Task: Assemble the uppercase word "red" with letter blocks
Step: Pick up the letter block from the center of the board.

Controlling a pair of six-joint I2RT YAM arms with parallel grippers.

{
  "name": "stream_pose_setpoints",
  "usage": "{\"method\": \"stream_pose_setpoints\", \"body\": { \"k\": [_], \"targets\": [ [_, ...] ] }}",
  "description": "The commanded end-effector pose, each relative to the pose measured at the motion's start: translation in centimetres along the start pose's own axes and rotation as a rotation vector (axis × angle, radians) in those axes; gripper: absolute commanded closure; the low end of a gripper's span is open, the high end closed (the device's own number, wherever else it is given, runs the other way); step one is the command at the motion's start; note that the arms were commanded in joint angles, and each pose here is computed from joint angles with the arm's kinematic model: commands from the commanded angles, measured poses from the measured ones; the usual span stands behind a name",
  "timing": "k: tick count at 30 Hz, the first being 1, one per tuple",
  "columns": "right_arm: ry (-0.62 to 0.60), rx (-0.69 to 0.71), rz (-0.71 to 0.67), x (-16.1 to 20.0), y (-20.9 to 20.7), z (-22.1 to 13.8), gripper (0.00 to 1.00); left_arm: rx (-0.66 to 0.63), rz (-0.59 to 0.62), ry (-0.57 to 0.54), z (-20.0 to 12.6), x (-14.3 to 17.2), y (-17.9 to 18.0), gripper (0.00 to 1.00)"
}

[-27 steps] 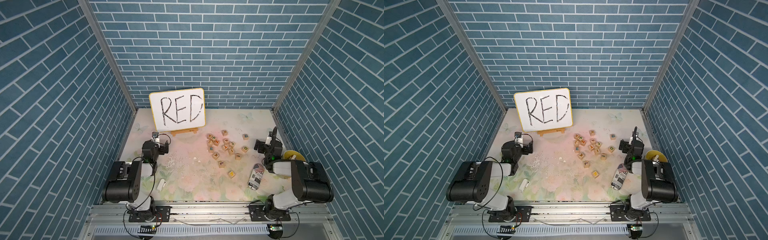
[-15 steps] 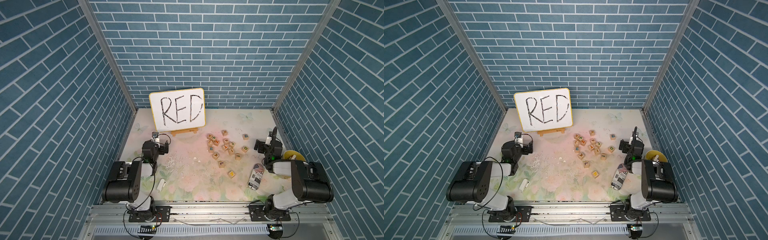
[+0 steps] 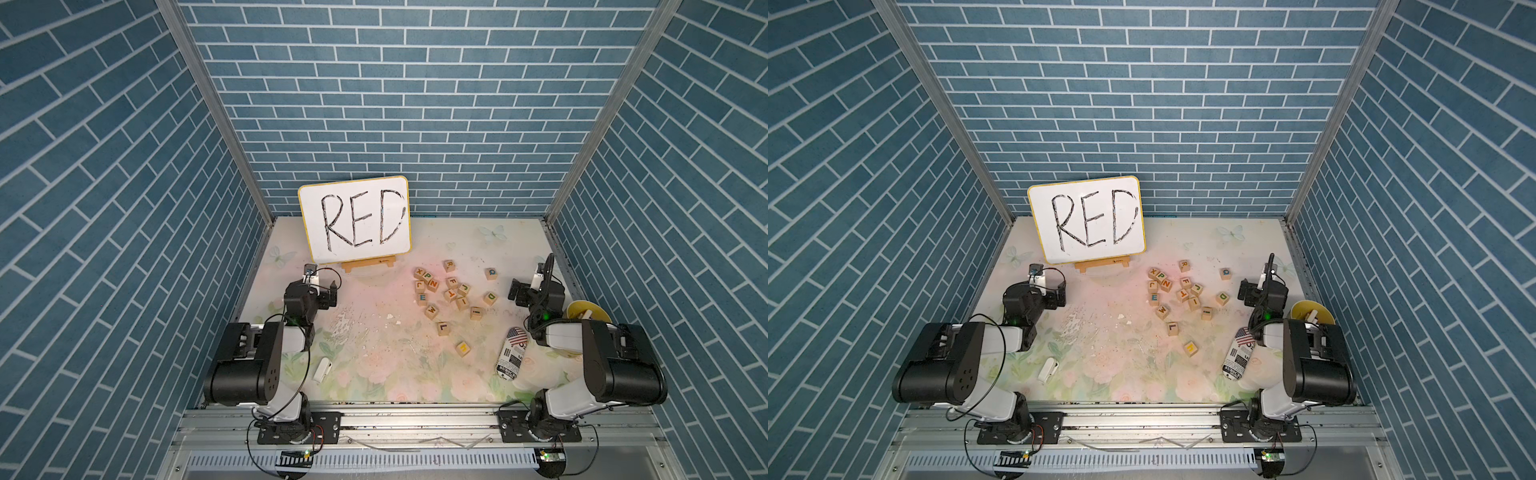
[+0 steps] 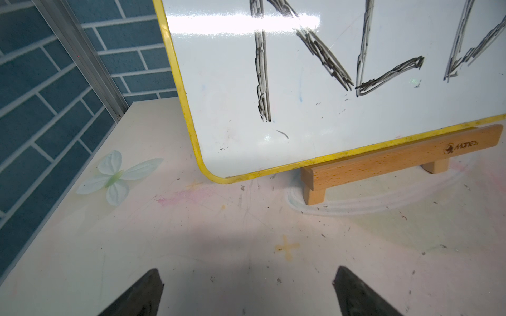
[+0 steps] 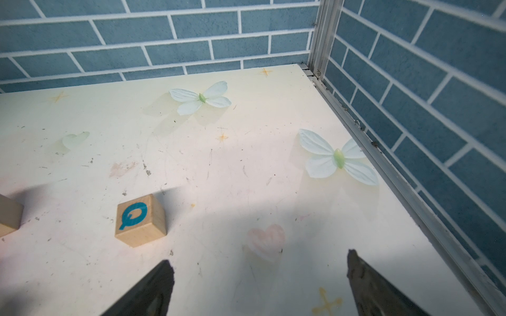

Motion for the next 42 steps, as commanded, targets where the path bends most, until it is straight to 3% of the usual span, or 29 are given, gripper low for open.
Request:
{"method": "stream_pose_setpoints", "body": {
  "k": [1,5,10,18,23,29,36,42],
  "targets": [
    [-0.009,-0.011,-0.015,0.0,0.2,0.1,0.01,-0.003,0.002,-0.010,0.1,-0.6,0.0,0.01],
    [-0.008,-0.010,-0.017,-0.1,0.2,0.0,0.03,-0.004,0.002,-0.005,0.1,-0.6,0.0,0.01],
    [0.087,-0.050,-0.045,-1.9,1.1,0.1,0.05,0.025,0.019,-0.020,-0.3,-1.1,-0.4,0.01],
    [0.134,-0.062,0.027,-5.8,2.9,-3.1,0.01,0.042,0.021,-0.023,-2.0,-4.0,-0.4,0.01],
    [0.349,0.002,0.180,-5.9,3.6,-5.0,0.01,0.036,0.043,-0.026,-4.3,-6.6,-0.1,0.01],
    [0.386,0.022,0.173,-6.0,6.0,-8.4,0.01,0.050,0.093,0.167,-6.8,-8.8,0.4,0.01],
    [0.452,-0.098,0.242,-6.0,8.5,-12.7,0.13,0.104,0.137,0.386,-11.0,-9.8,0.3,0.01],
    [0.568,-0.127,0.229,-4.0,9.5,-14.6,0.20,0.111,0.154,0.453,-13.9,-12.1,0.7,0.01]
  ]
}}
Point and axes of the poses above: each gripper's point midway between its finger pads, its own z axis out along the fingers, its own y axis along the line the jaws close on, x = y × z, the point moved 1 cm from there along -z, back along the fingers, and after that the axes turned 2 degrees about z, right-handed, at the moved point
